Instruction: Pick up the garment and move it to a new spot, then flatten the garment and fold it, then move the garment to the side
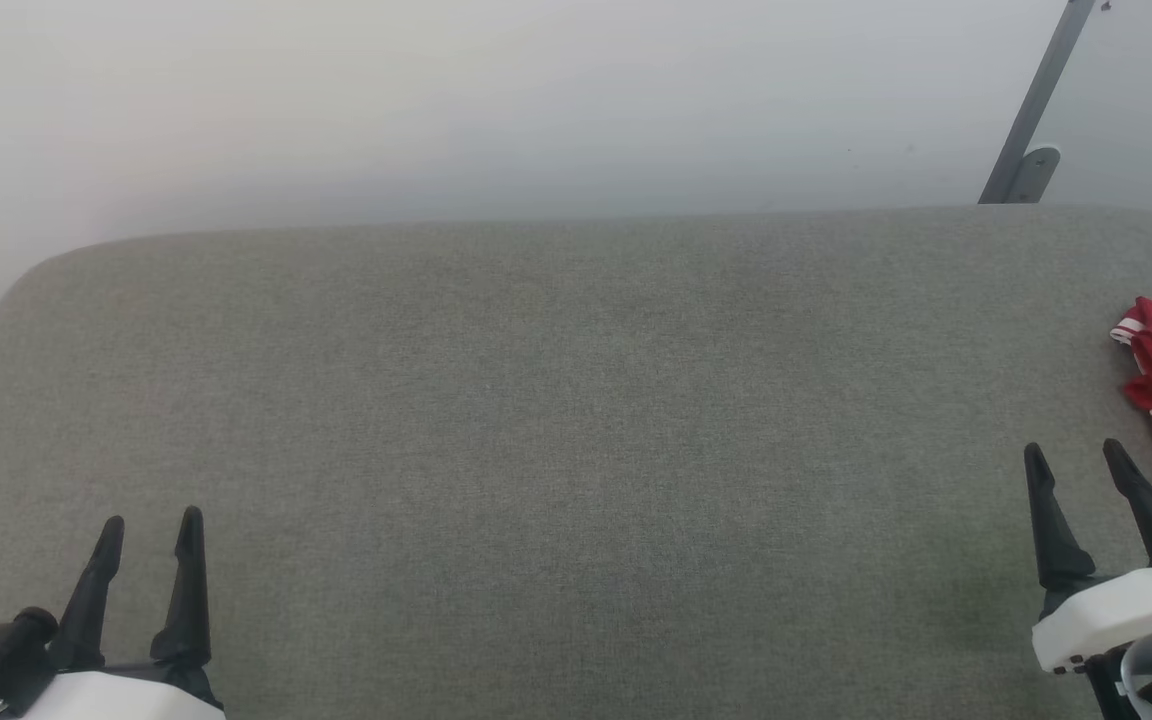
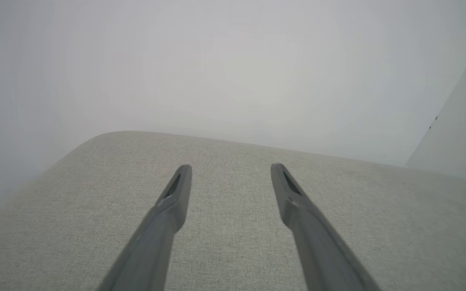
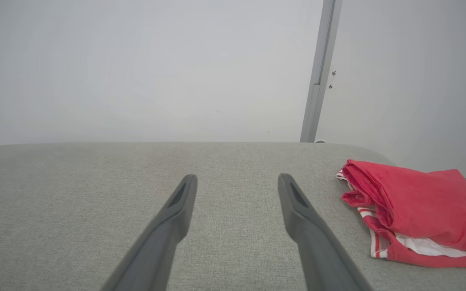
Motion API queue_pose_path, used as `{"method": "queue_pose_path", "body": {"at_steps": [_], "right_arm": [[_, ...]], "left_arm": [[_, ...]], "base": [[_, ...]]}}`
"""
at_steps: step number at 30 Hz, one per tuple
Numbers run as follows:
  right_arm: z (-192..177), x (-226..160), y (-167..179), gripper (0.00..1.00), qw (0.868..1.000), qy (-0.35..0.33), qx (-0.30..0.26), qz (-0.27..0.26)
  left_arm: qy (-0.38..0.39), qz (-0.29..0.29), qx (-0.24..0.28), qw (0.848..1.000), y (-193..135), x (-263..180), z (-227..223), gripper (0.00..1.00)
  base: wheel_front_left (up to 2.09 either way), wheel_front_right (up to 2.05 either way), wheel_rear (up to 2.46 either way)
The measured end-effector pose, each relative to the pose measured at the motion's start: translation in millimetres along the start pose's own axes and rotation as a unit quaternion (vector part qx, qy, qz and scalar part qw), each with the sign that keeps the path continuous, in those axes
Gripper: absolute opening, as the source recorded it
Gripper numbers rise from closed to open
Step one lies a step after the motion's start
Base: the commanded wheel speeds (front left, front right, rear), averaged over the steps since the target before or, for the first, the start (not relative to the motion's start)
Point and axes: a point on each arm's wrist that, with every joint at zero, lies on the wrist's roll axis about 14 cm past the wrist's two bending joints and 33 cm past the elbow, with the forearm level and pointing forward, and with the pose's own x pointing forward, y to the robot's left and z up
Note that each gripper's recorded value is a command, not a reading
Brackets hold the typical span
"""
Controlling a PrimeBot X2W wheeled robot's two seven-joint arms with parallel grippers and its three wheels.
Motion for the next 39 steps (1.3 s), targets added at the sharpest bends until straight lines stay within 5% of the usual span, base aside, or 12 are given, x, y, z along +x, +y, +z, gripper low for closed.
{"method": "queue_pose_path", "body": {"at_steps": [9,10,16,39], "right_arm": [[1,-1,3,1.00,1.000,-0.004,0.007,0.000],[0,-2,4,0.00,1.000,-0.002,0.008,0.000],[-30,-17,7,0.00,0.998,0.043,0.034,-0.010],[-30,-13,10,0.00,0.970,0.047,0.235,-0.048]], "left_arm": [[-0.002,0.003,0.005,1.000,1,0,1,1.00],[-0.002,0.004,0.006,1.000,1,0,1,0.00],[0.032,0.015,-0.023,0.999,-3,-8,-23,0.00],[0.050,0.048,-0.204,0.976,-8,-1,-32,0.00]], "base": [[0.00,0.00,0.00],[0.00,0.00,0.00],[0.00,0.00,0.00],[0.00,0.00,0.00]]}}
